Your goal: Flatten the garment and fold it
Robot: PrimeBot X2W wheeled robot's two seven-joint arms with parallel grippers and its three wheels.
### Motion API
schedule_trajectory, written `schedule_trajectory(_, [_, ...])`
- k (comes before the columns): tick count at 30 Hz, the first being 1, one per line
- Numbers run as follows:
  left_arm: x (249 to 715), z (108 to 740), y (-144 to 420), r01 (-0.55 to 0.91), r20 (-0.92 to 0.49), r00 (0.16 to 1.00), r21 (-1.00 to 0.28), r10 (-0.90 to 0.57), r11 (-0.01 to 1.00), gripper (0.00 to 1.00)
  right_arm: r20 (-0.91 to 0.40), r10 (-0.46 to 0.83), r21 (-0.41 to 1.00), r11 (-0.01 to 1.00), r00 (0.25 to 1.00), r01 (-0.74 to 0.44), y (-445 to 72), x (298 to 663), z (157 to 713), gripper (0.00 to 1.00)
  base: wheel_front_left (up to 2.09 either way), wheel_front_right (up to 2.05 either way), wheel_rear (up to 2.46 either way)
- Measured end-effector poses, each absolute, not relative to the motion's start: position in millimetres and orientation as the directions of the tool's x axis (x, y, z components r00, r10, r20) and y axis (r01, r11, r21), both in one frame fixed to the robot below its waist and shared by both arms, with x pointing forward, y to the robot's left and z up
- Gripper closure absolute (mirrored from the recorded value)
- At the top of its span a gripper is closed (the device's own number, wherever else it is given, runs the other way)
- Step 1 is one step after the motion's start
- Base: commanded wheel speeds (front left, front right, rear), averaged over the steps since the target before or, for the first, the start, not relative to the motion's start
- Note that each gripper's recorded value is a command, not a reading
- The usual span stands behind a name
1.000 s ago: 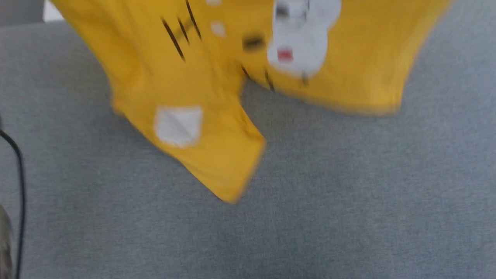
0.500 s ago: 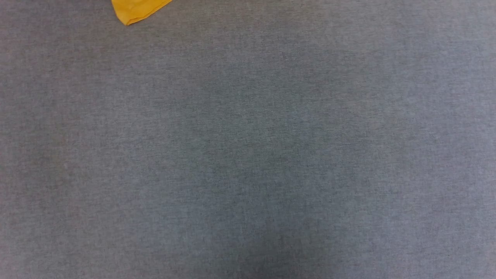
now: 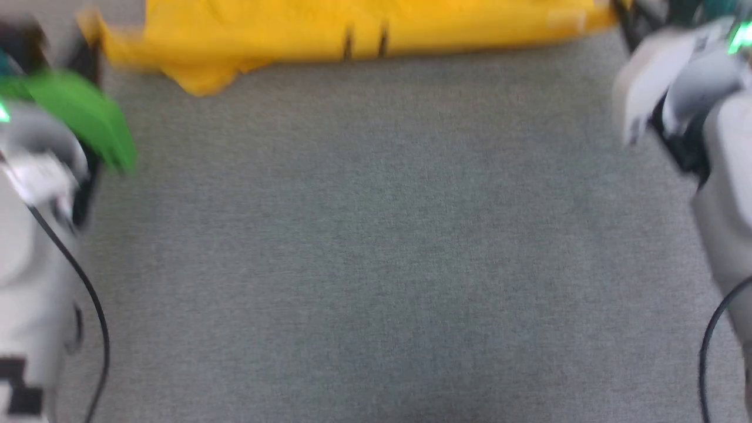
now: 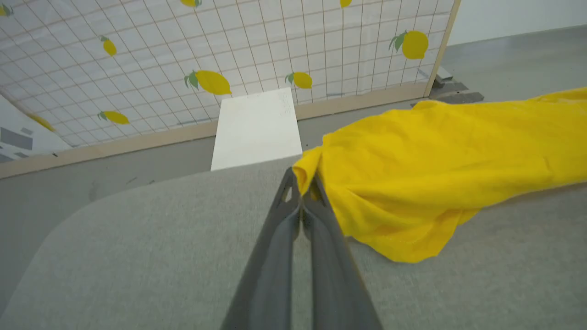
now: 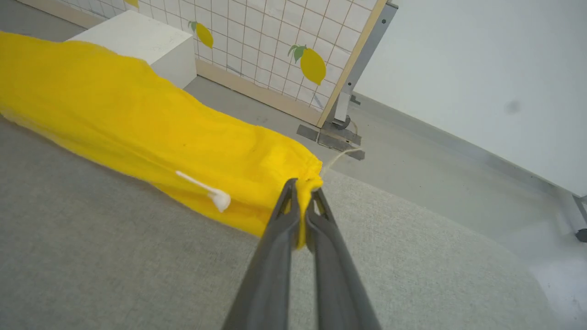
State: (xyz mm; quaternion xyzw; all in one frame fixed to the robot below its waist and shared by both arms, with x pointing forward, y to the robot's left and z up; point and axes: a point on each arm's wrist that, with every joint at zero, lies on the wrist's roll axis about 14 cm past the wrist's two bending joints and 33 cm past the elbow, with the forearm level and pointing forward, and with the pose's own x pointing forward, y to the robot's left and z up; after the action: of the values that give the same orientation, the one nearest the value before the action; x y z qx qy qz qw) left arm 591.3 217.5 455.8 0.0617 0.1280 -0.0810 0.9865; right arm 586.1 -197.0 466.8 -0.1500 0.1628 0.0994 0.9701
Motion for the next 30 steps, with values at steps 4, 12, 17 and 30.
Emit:
schedule_trajectory(4, [524,402,217,0.190,-0.491,0.856,0.006,-0.162,0.982,1.00,-0.411,0.158,-0.178,0.952,0.898,-0.249,-196,544,443,1.00,0.00,0.00,0.00])
schedule_trajectory(12, [415,384,205,0.191,-0.630,0.743,-0.125,-0.226,0.974,1.00,-0.506,0.168,-0.111,0.960,0.846,-0.257,-199,455,414,1.00,0.00,0.00,0.00])
schedule_trajectory(17, [354,381,203,0.117,-0.663,0.720,-0.178,-0.207,0.977,1.00,-0.530,0.138,-0.072,0.976,0.837,-0.207,-205,404,407,1.00,0.00,0.00,0.00])
schedule_trajectory(30, [252,373,193,-0.006,-0.754,0.640,-0.195,-0.147,0.981,1.00,-0.545,-0.026,0.032,0.998,0.838,0.052,-228,315,402,1.00,0.00,0.00,0.00])
